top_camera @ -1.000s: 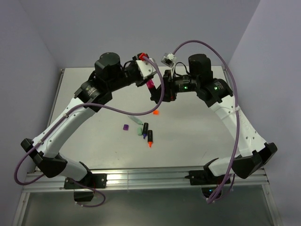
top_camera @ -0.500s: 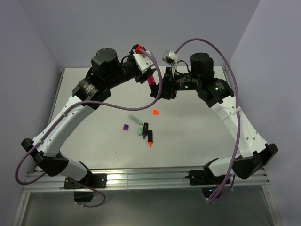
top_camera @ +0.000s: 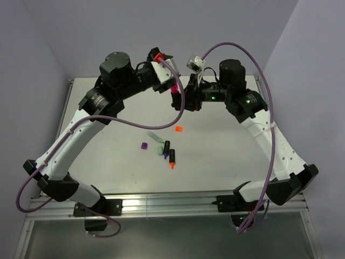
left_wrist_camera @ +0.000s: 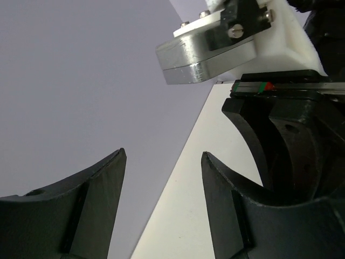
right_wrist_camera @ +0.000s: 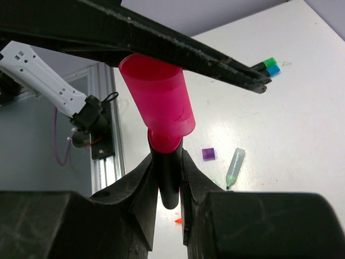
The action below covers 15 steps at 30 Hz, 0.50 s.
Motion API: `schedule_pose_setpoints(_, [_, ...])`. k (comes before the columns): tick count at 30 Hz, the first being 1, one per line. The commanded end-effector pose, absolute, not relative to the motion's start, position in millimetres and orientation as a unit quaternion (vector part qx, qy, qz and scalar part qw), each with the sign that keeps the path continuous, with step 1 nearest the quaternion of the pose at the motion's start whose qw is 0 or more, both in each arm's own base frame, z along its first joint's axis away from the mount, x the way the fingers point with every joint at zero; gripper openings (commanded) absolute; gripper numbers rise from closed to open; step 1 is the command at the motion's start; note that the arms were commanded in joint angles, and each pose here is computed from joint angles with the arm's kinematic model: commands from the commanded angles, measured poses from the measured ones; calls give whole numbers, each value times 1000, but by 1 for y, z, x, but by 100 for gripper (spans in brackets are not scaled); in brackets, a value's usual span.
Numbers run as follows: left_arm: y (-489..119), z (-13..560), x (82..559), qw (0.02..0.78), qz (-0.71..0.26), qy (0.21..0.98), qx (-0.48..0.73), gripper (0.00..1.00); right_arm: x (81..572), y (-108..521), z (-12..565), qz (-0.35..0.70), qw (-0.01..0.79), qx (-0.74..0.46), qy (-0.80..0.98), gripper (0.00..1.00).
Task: Insert the pens into the pen caps
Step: Press the pen cap onto the pen.
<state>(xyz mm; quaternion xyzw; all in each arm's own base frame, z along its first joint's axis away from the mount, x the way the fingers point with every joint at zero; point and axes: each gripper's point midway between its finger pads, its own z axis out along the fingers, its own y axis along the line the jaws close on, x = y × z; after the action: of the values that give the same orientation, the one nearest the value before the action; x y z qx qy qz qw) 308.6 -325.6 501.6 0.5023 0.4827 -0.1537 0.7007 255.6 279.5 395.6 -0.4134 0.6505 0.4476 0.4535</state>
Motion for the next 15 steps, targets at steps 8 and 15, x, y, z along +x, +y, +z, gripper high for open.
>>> schedule_pose_setpoints(8, [-312, 529, 310, 751, -105, 459, 462, 70, 274, 278, 409, 421, 497, -405, 641, 0])
schedule_pose_setpoints(15, [-295, 525, 322, 756, -92, 479, 436, 73, 272, 274, 422, 412, 516, -409, 630, 0])
